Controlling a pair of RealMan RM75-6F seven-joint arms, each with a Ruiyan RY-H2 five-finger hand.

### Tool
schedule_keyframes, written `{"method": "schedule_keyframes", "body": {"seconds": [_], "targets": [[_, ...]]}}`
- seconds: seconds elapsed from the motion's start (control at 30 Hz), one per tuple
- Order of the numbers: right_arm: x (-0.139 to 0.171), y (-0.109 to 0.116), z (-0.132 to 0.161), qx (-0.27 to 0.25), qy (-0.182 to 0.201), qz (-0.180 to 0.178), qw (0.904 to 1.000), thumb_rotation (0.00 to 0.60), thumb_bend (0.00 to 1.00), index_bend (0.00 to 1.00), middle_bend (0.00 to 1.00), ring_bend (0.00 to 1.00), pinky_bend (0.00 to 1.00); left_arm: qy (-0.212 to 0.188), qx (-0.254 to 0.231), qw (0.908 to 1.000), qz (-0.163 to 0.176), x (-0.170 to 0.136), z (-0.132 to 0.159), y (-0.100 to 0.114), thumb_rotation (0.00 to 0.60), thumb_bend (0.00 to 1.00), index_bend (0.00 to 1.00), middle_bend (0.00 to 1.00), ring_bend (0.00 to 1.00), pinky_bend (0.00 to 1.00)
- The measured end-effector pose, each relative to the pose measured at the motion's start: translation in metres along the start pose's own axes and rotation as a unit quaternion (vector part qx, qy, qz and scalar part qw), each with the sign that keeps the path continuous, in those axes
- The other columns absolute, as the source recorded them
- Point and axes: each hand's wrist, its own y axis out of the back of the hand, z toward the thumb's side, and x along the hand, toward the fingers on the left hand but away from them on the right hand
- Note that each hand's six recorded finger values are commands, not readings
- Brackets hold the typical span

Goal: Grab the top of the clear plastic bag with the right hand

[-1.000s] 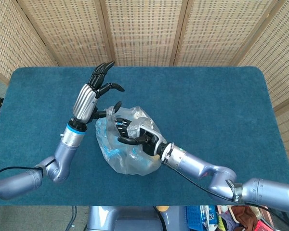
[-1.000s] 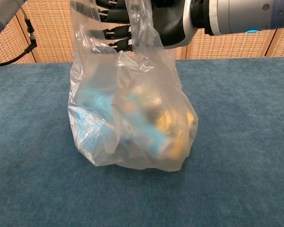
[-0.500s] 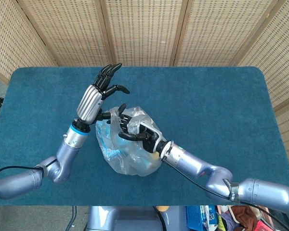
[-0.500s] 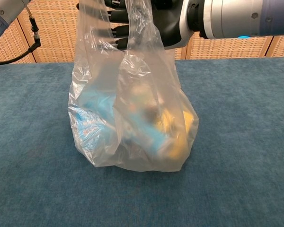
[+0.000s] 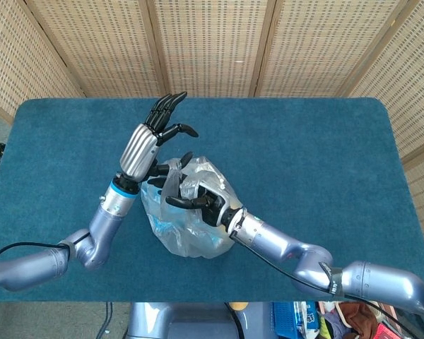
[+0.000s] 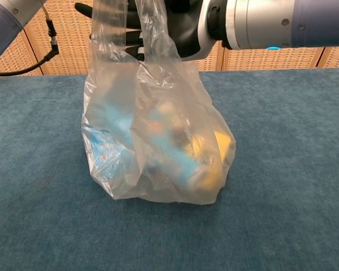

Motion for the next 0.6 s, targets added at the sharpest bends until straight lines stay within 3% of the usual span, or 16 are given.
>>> {"method": "schedule_keyframes", "body": {"seconds": [0.6], "targets": [[-0.011, -0.006, 0.002, -0.014, 0.009, 0.009, 0.9998, 0.6, 0.29, 0.2, 0.25, 0.1, 0.01, 0.028, -0.031, 0.999, -0.018, -0.001, -0.001, -0.019, 0.6, 0.38, 0.38, 0.0, 0.0, 0.0]]}}
